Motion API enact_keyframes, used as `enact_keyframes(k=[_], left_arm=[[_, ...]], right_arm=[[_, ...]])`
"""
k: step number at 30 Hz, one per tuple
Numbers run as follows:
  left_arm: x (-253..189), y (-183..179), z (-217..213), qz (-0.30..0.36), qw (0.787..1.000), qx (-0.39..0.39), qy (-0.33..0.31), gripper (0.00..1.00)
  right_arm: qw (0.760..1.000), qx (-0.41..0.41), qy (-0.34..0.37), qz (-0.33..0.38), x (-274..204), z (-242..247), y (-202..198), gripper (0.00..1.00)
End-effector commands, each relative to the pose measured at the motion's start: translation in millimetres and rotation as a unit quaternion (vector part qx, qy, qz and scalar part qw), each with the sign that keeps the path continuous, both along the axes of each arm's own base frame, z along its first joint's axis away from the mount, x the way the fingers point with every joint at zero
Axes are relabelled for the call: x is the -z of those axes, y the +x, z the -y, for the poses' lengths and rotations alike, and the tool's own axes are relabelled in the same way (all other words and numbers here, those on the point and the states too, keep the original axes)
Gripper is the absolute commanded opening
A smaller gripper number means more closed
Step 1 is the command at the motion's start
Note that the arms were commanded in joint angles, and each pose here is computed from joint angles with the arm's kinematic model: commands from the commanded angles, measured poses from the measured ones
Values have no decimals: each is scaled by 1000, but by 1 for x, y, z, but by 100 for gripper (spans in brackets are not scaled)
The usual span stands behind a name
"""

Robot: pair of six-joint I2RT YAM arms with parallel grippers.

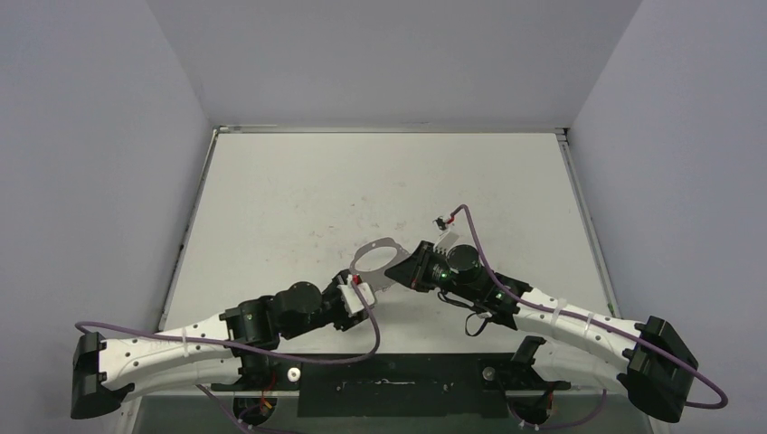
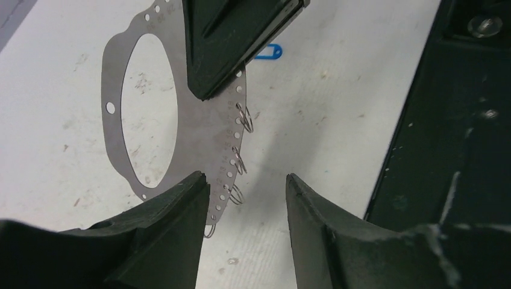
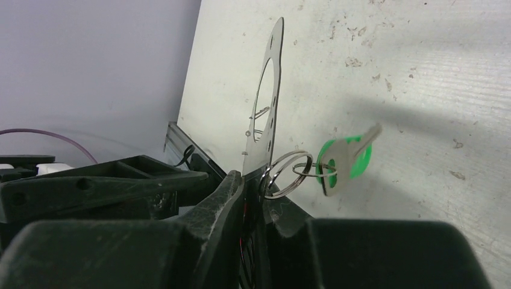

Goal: Put the keys on the keyring

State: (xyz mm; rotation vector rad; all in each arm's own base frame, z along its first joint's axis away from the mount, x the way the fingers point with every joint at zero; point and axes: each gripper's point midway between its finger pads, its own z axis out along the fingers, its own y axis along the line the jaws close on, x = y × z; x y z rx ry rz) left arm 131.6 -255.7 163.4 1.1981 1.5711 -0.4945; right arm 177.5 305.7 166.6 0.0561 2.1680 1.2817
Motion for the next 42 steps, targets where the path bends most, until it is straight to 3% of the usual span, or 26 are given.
enact_keyframes(k=[1, 8, 17, 26, 42], left_arm=[[-40, -15, 16, -66, 992, 7, -107, 48], [-53, -14, 24, -102, 976, -10, -193, 47], [-47, 0, 33, -17, 984, 4, -176, 47], [-31, 14, 44, 18, 990, -6, -140, 48], [-2, 28, 48, 46, 996, -20, -67, 22]], right_arm=[[999, -3, 18, 33, -25, -5, 6, 0], [1000, 17, 15, 3, -24, -3, 9, 0], [999, 28, 16, -16, -25, -4, 9, 0], [999, 29, 11, -21, -22, -5, 10, 0], [999, 28, 13, -24, -23, -5, 9, 0]])
